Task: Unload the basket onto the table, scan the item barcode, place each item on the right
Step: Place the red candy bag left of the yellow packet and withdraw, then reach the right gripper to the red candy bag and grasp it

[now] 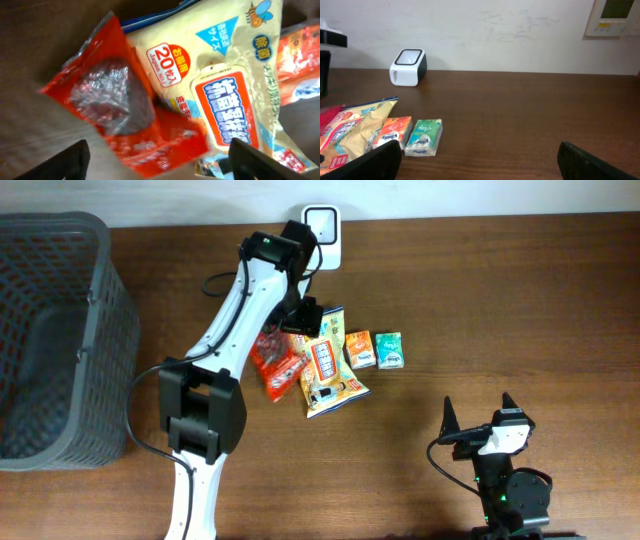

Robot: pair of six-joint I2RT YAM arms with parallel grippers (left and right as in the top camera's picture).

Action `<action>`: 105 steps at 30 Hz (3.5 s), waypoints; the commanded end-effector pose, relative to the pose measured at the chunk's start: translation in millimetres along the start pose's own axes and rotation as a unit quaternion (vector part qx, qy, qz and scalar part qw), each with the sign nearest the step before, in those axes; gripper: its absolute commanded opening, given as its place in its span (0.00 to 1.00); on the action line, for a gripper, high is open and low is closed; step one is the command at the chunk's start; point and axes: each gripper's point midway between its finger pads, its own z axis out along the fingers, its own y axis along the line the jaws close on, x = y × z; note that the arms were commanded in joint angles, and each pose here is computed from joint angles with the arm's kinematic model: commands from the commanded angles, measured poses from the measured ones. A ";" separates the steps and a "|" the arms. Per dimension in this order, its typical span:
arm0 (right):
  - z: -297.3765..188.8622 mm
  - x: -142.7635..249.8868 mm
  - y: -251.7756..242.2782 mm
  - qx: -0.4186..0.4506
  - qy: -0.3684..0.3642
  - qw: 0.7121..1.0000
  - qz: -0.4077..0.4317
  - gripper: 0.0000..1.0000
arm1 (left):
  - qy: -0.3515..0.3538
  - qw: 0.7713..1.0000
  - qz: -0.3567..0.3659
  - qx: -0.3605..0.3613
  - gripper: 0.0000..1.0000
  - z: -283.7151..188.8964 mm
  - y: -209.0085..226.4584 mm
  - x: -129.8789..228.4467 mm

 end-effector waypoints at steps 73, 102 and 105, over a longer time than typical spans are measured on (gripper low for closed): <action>-51.8 -86.6 101.2 -0.320 -0.172 0.931 0.025 0.99 | -0.184 0.978 -0.097 0.001 0.99 -111.3 69.1 181.5; 23.6 -96.9 84.5 -0.175 0.426 0.866 0.194 0.99 | -0.325 0.907 -0.267 -0.001 0.99 -183.2 127.2 234.5; 35.1 -111.9 100.0 -0.220 0.423 0.853 0.212 0.98 | -0.325 0.907 -0.267 -0.001 0.99 -183.2 127.2 234.5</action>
